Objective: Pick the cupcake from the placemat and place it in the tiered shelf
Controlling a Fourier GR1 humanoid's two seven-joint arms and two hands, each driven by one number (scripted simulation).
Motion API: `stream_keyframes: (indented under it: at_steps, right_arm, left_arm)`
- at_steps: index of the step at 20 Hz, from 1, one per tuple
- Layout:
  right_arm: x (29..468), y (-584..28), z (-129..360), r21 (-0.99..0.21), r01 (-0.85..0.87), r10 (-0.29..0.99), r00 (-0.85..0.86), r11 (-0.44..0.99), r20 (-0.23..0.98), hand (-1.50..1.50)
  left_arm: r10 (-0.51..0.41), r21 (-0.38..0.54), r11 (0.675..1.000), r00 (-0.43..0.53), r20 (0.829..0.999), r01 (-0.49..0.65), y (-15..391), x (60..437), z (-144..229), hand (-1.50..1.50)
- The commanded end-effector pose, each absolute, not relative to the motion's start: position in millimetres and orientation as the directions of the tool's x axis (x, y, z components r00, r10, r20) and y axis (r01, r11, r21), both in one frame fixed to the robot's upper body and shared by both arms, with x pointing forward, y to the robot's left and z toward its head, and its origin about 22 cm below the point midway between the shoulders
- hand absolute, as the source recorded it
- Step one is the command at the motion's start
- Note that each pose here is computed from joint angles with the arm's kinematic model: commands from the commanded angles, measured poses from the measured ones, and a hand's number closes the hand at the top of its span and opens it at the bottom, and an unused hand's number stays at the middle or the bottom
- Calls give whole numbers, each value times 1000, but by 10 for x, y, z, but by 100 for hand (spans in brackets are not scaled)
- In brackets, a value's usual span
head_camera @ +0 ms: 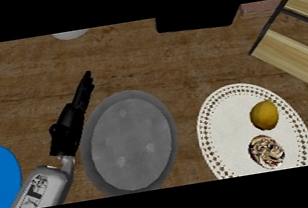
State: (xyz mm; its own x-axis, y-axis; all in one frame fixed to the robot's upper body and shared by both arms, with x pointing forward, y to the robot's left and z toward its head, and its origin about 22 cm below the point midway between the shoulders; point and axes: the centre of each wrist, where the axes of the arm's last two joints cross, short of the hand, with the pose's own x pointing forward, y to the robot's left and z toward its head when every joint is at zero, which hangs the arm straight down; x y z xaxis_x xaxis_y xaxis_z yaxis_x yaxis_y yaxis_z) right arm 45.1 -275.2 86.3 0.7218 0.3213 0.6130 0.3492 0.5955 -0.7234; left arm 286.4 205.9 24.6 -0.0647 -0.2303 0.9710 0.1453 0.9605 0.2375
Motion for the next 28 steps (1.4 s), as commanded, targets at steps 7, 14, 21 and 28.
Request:
stream_keyframes:
  at_steps: [7,14,21,28]
  right_arm:
    - [961,-2564,1291,-765,356,329,747,536,578,-150]
    - [1185,-2266,1172,-784,327,331,770,528,545,-150]
    - [1517,-1885,1026,-792,318,347,768,521,538,-150]
    - [1652,-1713,1018,-798,295,321,800,526,507,-150]
  left_arm:
    - [-230,235,963,-55,972,133,2144,2961,321,0]
    - [-230,232,966,-33,973,114,2180,2931,224,0]
    - [-230,232,968,-25,973,100,2083,2831,115,0]
    - [-218,220,971,-22,976,95,2253,2861,191,0]
